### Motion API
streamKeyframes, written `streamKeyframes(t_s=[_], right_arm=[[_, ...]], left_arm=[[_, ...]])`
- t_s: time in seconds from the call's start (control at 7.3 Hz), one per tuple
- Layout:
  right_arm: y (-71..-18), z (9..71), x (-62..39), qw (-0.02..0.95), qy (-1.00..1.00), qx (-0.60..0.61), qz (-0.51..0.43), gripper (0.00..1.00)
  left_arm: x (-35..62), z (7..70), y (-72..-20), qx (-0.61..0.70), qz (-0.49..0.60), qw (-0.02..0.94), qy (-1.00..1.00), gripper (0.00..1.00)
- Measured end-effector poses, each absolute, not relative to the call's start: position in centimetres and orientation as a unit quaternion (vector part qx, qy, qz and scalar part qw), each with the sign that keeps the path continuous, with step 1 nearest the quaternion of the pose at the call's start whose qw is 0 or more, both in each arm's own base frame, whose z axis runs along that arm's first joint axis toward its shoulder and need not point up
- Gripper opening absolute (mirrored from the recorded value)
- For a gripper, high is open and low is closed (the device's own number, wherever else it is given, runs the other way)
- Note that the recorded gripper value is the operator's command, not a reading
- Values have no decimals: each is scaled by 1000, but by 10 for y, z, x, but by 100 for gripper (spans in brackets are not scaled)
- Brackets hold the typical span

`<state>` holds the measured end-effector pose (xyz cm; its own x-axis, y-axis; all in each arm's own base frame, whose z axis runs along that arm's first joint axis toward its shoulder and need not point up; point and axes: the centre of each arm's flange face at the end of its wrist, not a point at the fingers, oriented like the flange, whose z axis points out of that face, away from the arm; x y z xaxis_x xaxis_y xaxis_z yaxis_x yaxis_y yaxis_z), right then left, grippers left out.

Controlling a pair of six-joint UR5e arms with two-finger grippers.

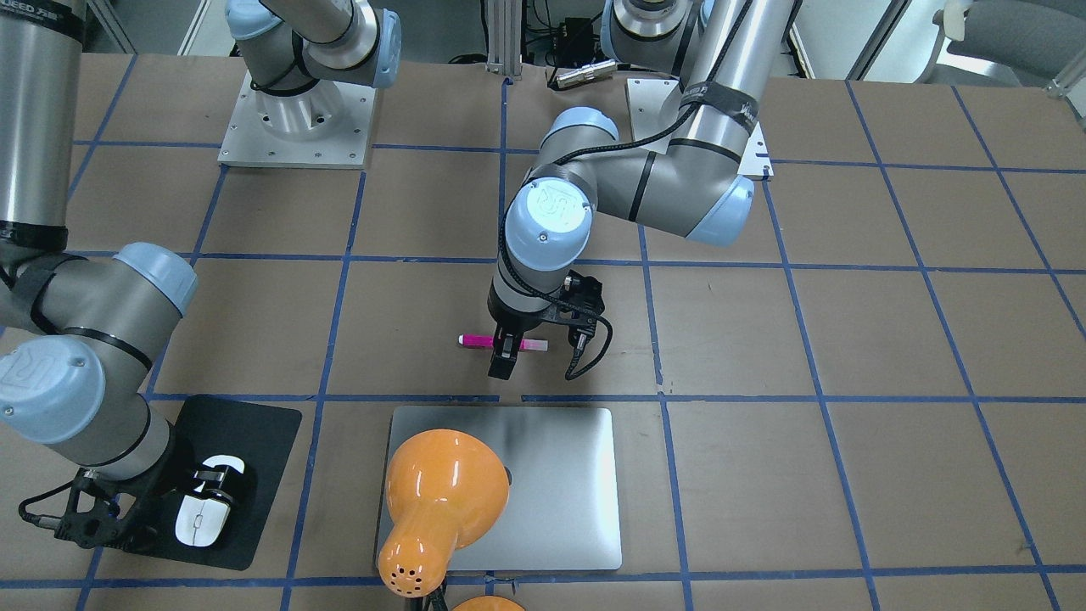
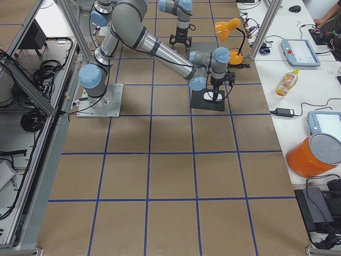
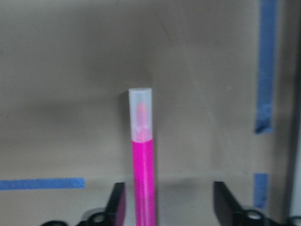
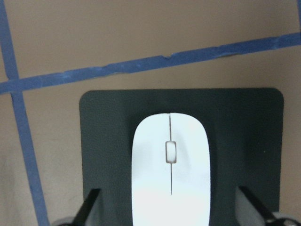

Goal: Place pen and mouse around notebook

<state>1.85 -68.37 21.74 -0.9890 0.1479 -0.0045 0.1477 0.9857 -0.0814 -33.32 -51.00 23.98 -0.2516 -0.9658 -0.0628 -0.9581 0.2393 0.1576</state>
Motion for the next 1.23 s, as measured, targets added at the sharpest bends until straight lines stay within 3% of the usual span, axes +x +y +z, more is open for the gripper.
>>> streamKeyframes(t_s=[0.68, 1.23], right_arm=[[-561, 418, 66, -5, -998, -58, -26, 100], [-497, 465, 97, -7, -998, -39, -39, 100]], left_arm=[[-219, 389, -510, 275, -76, 20, -958, 100], [-161, 441, -506, 16, -28, 21, -999, 100]])
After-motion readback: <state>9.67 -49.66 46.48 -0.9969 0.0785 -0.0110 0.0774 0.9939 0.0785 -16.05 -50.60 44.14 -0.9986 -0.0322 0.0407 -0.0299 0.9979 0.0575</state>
